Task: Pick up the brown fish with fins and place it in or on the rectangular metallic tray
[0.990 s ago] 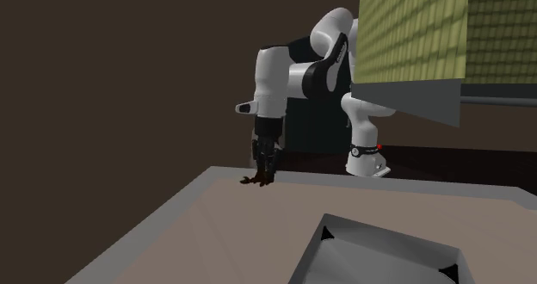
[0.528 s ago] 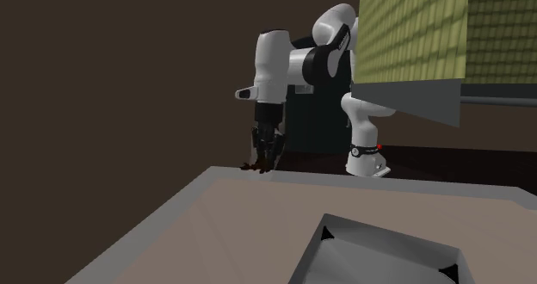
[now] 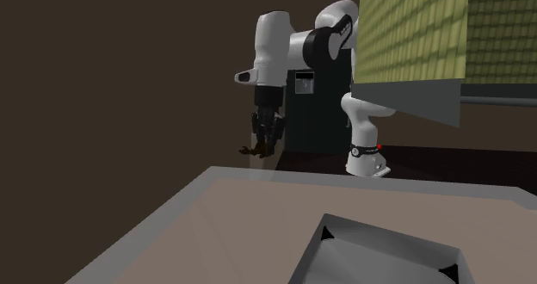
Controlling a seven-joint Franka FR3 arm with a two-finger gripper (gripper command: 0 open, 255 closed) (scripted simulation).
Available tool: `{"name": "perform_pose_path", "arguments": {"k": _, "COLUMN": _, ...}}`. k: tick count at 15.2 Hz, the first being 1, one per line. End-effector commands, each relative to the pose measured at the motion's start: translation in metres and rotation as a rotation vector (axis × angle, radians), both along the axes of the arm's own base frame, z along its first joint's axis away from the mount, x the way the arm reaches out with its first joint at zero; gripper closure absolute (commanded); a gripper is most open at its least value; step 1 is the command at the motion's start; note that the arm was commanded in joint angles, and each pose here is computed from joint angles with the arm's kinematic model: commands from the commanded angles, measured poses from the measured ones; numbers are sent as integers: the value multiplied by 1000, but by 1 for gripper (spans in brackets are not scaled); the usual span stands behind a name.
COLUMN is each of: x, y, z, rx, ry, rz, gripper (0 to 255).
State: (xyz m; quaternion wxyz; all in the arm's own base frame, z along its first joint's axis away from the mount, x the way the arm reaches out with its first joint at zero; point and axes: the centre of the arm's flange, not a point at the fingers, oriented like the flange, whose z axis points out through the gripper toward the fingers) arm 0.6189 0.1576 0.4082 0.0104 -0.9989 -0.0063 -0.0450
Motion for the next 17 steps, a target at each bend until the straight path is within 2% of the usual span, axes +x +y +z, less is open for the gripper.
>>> {"name": "perform_pose_path", "arguments": {"k": 1, "x": -1, "y": 13, "z": 4, "rx": 0, "ry": 0, "rz": 0, "gripper": 255}}
{"name": "perform_pose_path", "arguments": {"k": 17, "x": -9, "y": 224, "z": 0, "rx": 0, "ry": 0, "rz": 0, "gripper": 255}}
